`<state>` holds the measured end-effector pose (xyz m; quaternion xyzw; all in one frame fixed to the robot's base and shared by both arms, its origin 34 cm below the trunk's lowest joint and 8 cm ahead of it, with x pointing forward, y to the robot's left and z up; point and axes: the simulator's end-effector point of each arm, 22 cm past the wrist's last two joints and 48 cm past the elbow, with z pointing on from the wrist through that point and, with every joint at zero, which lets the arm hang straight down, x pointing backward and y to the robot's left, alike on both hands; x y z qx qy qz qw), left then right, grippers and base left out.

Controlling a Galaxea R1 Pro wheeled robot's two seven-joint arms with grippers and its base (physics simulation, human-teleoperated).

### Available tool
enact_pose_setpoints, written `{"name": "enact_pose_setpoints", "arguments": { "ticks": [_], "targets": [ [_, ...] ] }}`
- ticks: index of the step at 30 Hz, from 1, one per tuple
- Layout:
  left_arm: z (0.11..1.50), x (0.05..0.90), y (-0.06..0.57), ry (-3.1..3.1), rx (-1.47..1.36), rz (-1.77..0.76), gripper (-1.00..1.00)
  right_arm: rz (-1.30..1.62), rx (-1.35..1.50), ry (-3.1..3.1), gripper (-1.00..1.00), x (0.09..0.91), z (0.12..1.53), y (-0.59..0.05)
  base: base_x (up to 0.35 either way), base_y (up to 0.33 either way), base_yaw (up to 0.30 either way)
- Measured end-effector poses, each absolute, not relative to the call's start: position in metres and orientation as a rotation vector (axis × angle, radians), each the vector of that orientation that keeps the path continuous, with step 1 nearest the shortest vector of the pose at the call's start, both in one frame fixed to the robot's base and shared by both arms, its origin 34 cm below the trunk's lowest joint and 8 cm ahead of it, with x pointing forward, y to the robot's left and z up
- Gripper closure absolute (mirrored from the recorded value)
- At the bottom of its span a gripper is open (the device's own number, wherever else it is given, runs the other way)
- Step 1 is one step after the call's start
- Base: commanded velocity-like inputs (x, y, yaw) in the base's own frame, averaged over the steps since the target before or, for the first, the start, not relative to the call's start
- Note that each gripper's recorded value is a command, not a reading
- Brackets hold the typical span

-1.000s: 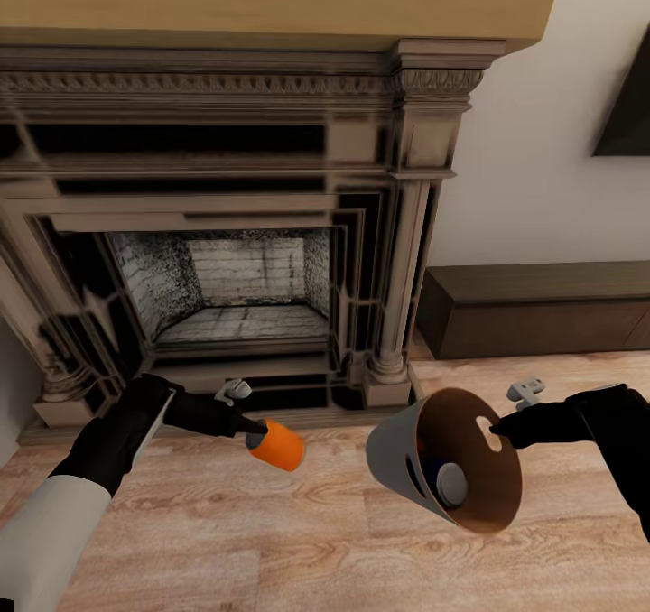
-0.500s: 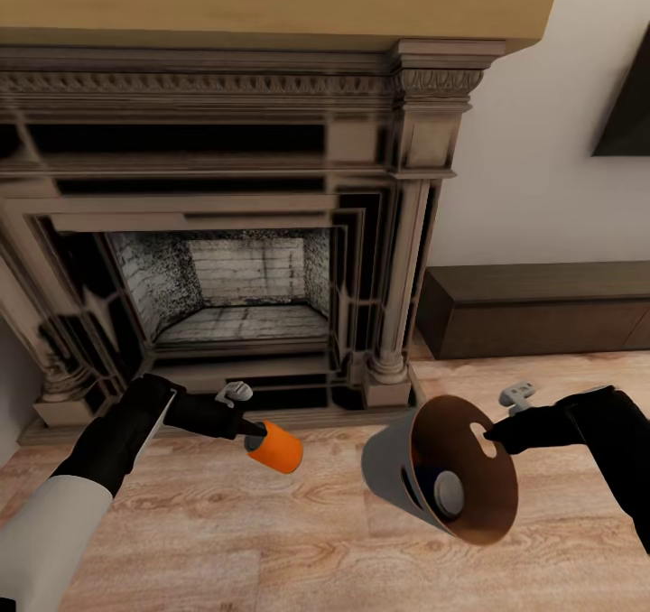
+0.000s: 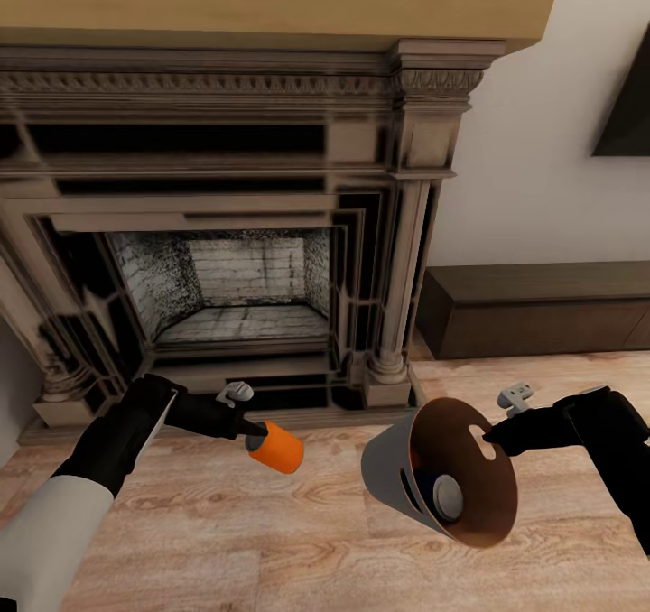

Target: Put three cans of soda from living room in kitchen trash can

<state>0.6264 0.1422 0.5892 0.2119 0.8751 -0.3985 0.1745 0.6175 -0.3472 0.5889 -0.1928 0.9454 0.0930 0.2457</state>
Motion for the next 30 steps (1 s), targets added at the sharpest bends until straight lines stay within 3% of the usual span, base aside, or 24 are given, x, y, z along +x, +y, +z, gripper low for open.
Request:
{"name": "enact_pose_setpoints", "arguments": {
  "ticks": [11,30],
  "targets": [
    [0.615,0.629,0.136,2.410,0.654,-1.131,1.00,0.246,-0.518,2.600,1.00,0.616,0.582,-0.350,0.000,0.000,0.000],
    [0.744,0.584,0.088,2.022,0.965,-1.347,1.00,0.180,-0.508,2.653,1.00,0.618,0.545,-0.330,0.000,0.000,0.000]
  ]
}}
